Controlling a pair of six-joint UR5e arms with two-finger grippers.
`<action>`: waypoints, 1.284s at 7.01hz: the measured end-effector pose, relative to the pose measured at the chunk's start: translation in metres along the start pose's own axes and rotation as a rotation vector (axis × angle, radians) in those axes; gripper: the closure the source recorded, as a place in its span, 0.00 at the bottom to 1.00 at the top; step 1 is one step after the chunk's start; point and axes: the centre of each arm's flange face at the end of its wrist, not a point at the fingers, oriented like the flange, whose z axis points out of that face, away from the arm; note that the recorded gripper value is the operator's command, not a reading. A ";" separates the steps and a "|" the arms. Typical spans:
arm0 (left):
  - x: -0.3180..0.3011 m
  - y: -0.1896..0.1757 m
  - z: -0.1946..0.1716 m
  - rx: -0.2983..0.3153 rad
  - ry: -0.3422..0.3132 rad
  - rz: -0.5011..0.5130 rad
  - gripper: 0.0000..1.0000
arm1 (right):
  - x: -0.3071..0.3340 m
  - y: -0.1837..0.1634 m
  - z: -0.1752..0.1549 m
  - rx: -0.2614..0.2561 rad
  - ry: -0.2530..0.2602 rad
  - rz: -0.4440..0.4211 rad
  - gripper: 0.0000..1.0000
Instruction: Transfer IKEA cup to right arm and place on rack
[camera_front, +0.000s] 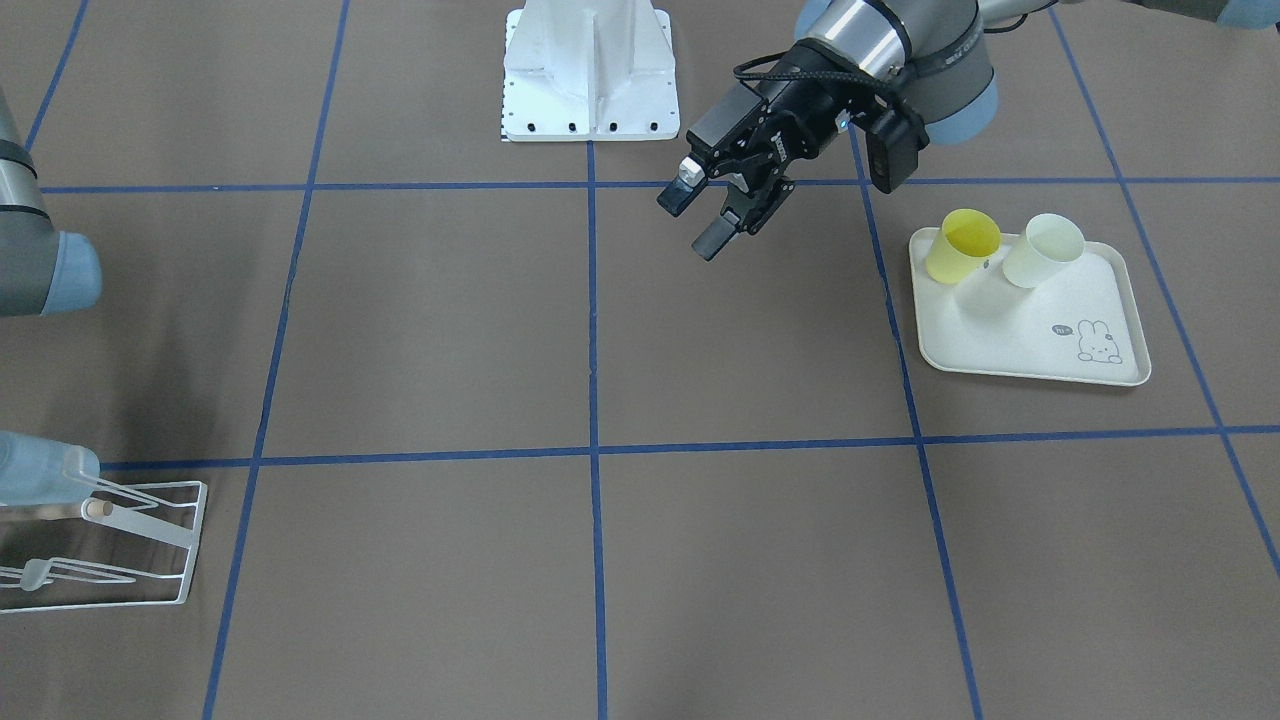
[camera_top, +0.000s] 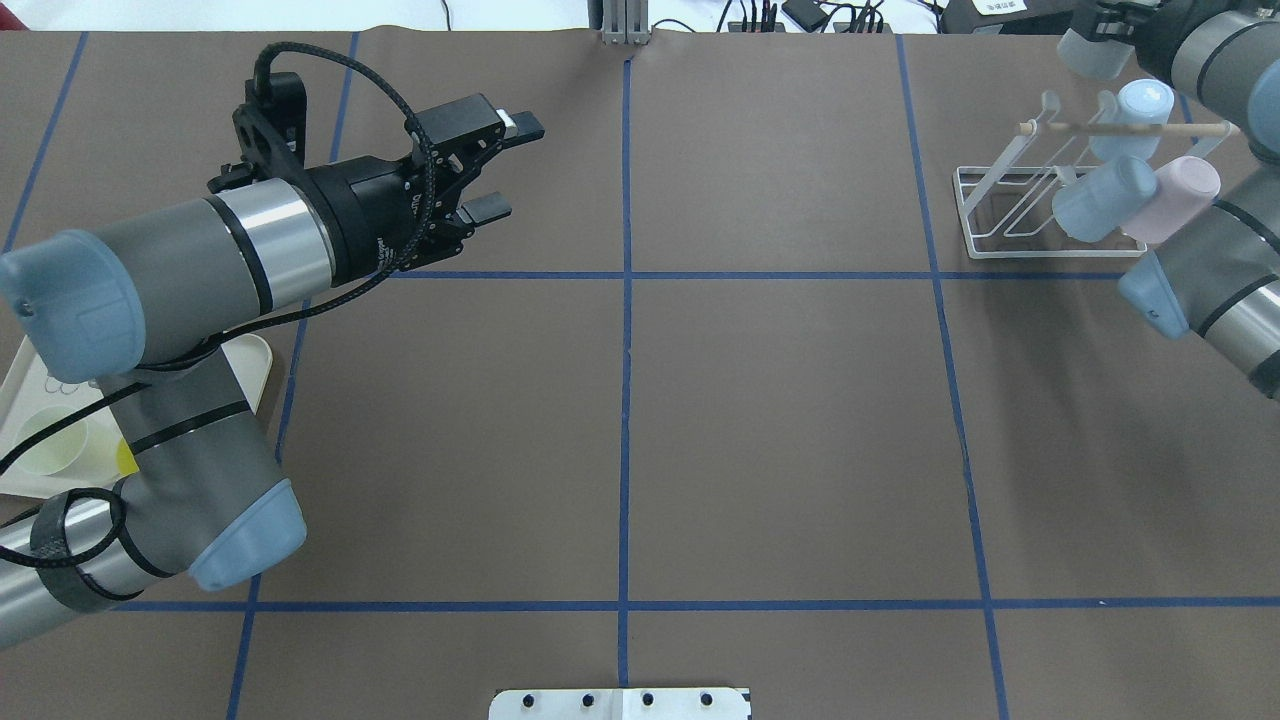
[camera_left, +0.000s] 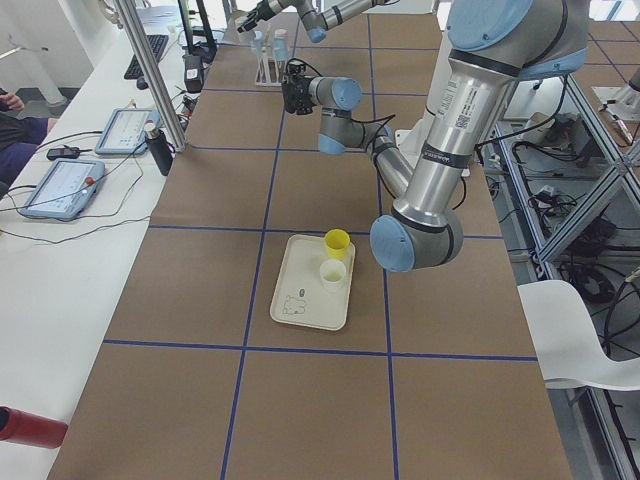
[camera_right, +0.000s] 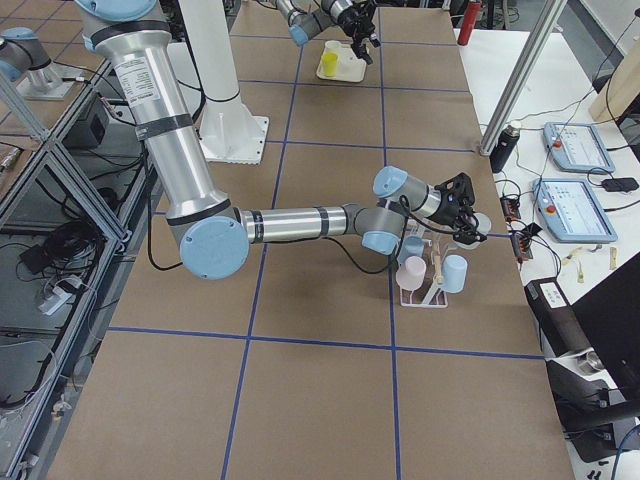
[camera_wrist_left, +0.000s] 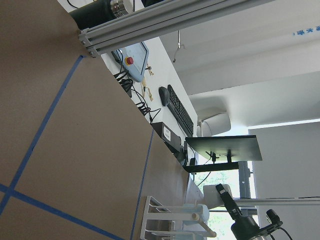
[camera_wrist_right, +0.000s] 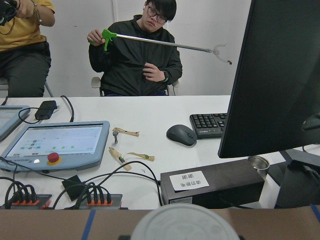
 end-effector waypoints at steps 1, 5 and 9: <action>-0.001 0.000 0.000 -0.001 -0.001 0.000 0.00 | 0.005 0.006 -0.007 -0.021 -0.016 -0.004 1.00; -0.002 0.001 0.000 -0.003 -0.002 -0.011 0.00 | 0.018 0.027 -0.023 -0.078 -0.041 -0.012 1.00; -0.002 0.002 0.000 -0.004 -0.002 -0.017 0.00 | -0.011 0.037 -0.017 -0.080 -0.063 -0.025 1.00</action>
